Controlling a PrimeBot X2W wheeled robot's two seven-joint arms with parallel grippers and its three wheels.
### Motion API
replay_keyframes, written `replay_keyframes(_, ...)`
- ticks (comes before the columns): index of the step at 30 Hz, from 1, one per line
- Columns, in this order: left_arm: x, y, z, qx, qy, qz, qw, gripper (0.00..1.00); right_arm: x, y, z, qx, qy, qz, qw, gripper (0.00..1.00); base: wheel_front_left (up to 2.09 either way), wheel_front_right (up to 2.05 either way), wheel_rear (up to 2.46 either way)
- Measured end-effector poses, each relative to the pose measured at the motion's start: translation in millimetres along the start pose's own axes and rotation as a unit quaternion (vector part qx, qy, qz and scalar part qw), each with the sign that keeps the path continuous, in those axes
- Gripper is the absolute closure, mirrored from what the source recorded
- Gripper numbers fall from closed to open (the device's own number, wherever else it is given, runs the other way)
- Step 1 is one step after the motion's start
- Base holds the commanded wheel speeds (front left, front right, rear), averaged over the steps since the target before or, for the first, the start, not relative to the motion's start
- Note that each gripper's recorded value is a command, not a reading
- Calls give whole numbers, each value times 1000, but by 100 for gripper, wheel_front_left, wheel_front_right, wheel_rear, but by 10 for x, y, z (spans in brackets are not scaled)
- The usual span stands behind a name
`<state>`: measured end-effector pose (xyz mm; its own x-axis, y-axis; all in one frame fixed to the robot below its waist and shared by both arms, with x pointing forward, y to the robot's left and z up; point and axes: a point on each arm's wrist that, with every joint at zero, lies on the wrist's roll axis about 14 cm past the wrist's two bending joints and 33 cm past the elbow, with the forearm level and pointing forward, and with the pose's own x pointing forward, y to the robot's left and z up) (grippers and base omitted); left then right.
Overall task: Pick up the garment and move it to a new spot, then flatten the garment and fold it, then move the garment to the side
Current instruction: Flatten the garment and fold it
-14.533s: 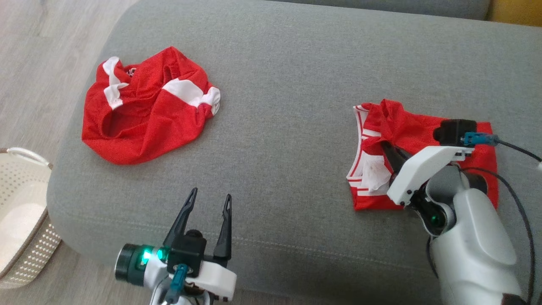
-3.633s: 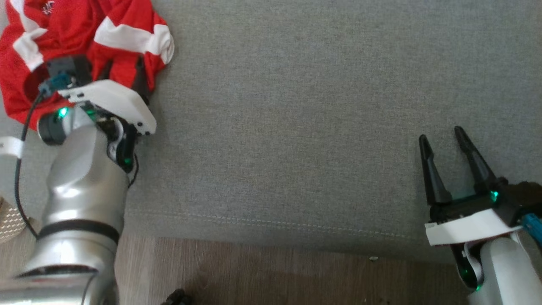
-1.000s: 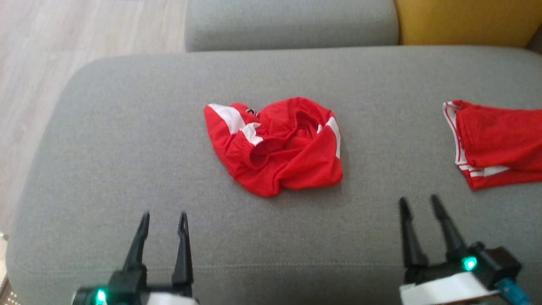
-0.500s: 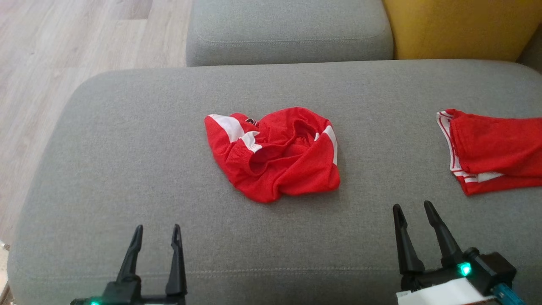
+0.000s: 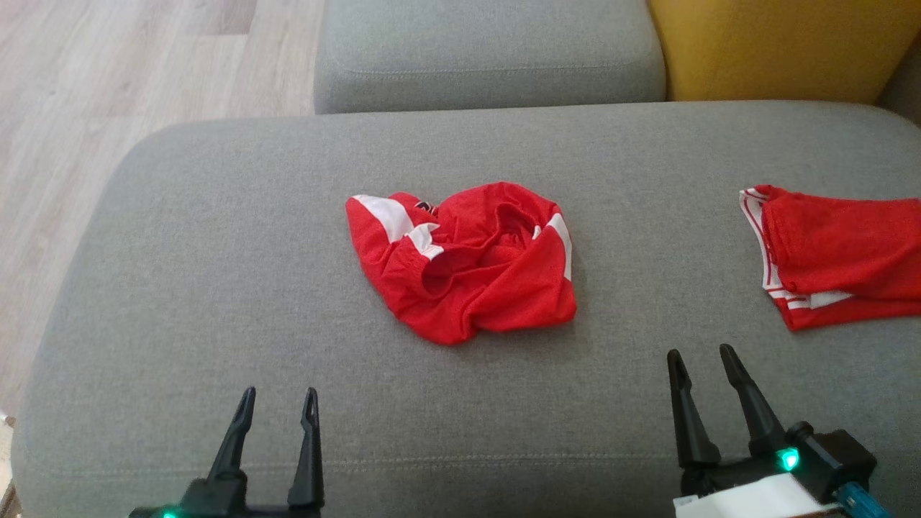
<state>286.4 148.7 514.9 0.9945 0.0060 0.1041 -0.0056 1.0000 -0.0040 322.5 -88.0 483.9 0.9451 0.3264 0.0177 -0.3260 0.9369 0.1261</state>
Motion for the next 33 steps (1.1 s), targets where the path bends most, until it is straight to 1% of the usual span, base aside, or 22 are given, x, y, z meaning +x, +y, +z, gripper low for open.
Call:
replay_keyframes(4, 20, -9, -104, -23, 18, -16, 999, 0, 14, -5, -36, 2, 6, 0, 1000, 0, 0, 0, 0)
replay_keyframes(8, 183, -100, -204, -50, 31, -61, 996, 0, 33, -3, -110, 4, 18, 2, 1000, 0, 0, 0, 0)
replay_keyframes(12, 577, -178, -79, -71, 21, -99, 992, 0, 66, -21, -184, 1, 31, 2, 1000, 0, 0, 0, 0)
replay_keyframes(16, 1090, -429, 100, -112, 36, -149, 982, 0, 221, -108, -182, 1, 30, -4, 1000, 0, 0, 0, 0)
replay_keyframes(18, 1302, -622, 95, -138, 71, -181, 971, 0, 328, -159, -167, 0, 27, -6, 1000, 0, 0, 0, 0)
replay_keyframes(20, 1460, -838, 49, -165, 117, -217, 955, 0, 418, -203, -178, -2, 27, -7, 1000, 0, 0, 0, 0)
replay_keyframes(21, 1524, -936, 25, -168, 138, -235, 947, 0, 444, -224, -207, -4, 31, -8, 999, 0, 0, 0, 0)
replay_keyframes(23, 1661, -1050, -69, -162, 183, -263, 933, 0, 476, -260, -277, -4, 41, -8, 999, 0, 0, 0, 0)
replay_keyframes(27, 1955, -1161, -239, -171, 261, -281, 908, 0, 523, -384, -328, -8, 48, -20, 999, 0, 0, 0, 0)
replay_keyframes(30, 2024, -1347, -372, -165, 321, -300, 883, 0, 518, -480, -325, -12, 49, -32, 998, 0, 0, 0, 0)
replay_keyframes(33, 2003, -1538, -516, -155, 378, -317, 856, 0, 476, -525, -376, -12, 58, -40, 997, 0, 0, 0, 0)
